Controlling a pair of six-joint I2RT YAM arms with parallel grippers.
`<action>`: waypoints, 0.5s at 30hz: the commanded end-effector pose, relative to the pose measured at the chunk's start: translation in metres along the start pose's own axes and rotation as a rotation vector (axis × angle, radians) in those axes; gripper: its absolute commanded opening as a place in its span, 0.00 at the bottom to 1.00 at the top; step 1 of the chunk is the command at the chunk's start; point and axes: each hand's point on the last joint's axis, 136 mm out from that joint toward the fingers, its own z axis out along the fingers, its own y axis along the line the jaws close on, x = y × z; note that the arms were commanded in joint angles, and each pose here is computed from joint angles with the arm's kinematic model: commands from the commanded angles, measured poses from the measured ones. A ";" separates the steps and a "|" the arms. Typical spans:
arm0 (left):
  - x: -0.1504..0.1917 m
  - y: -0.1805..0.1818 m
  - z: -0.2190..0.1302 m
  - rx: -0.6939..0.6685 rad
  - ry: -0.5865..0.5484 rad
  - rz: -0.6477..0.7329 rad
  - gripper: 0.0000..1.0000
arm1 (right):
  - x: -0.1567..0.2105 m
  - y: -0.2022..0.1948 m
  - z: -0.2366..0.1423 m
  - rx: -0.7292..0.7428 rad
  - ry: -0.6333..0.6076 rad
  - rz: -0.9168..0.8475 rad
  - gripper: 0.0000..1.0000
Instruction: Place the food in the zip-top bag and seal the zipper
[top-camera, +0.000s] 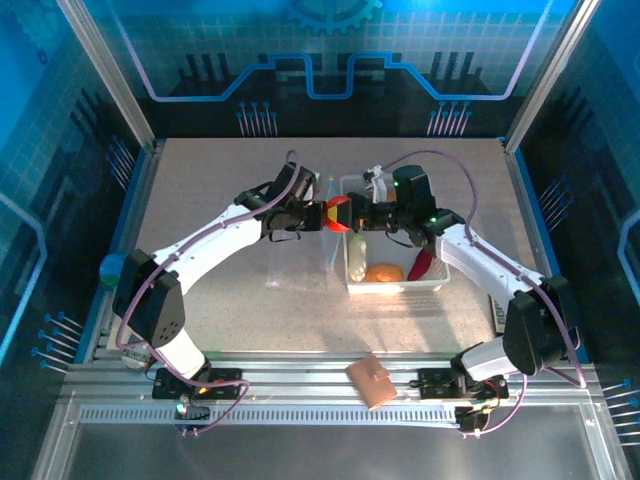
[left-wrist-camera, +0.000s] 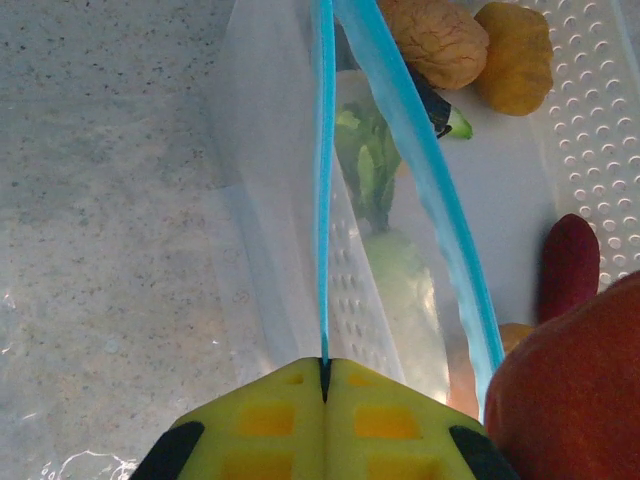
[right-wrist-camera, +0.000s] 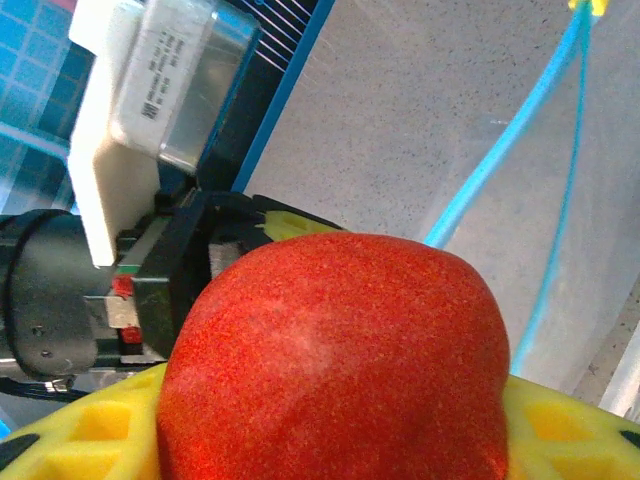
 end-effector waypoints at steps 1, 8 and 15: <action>-0.005 -0.021 -0.014 0.092 -0.029 0.007 0.00 | 0.008 -0.001 0.009 -0.016 0.031 0.012 0.33; -0.008 -0.023 -0.024 0.114 -0.049 0.003 0.00 | 0.016 -0.020 0.009 0.091 0.067 0.005 0.33; -0.009 -0.027 -0.029 0.144 -0.056 -0.005 0.00 | 0.024 -0.035 0.012 0.201 0.114 -0.032 0.33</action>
